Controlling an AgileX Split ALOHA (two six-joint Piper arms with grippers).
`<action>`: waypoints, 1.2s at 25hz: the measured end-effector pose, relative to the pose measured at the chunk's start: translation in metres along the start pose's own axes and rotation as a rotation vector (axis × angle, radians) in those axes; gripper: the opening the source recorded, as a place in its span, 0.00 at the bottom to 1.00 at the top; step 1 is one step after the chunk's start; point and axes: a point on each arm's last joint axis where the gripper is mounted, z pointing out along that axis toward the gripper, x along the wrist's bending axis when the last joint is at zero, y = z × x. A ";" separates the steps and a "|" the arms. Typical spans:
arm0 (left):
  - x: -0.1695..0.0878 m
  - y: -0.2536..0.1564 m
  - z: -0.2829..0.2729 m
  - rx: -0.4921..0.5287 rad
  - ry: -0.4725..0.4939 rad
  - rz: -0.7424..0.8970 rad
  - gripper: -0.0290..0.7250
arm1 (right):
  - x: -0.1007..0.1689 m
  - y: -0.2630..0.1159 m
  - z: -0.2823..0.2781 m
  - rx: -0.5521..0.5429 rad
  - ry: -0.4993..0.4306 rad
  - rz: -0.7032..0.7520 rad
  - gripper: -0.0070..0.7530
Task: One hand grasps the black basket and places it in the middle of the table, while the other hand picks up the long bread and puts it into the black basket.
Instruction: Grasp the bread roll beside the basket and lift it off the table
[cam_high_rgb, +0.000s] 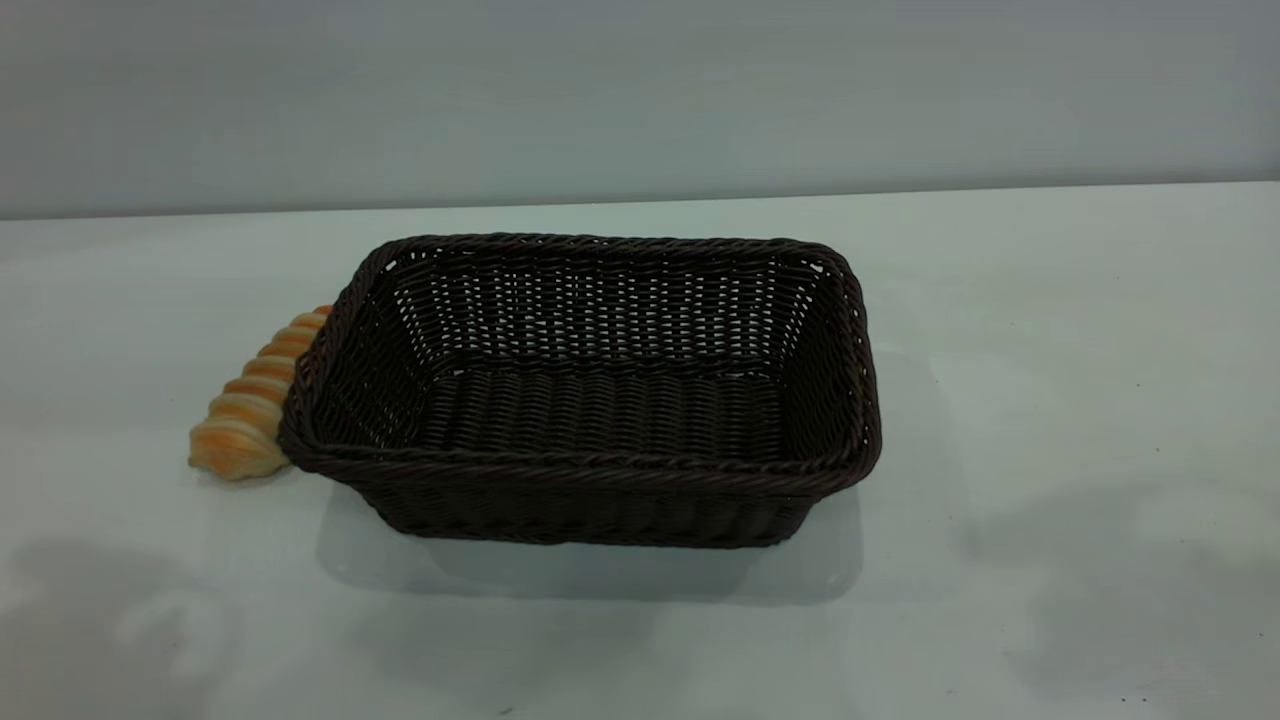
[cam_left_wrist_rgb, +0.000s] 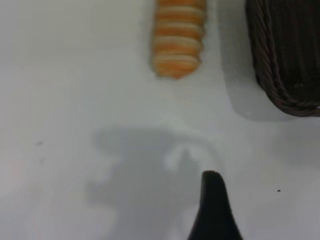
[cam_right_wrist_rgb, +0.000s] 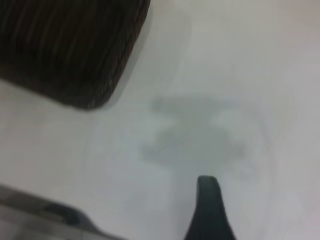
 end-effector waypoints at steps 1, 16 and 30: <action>0.001 0.003 0.011 0.013 -0.007 0.017 0.77 | 0.000 -0.008 -0.001 0.005 0.005 0.002 0.76; 0.025 0.031 0.158 0.035 0.049 0.297 0.72 | 0.001 -0.050 -0.011 0.012 0.007 -0.005 0.74; 0.034 0.024 0.216 -0.025 0.119 0.435 0.72 | 0.001 -0.050 -0.011 0.012 0.006 -0.007 0.74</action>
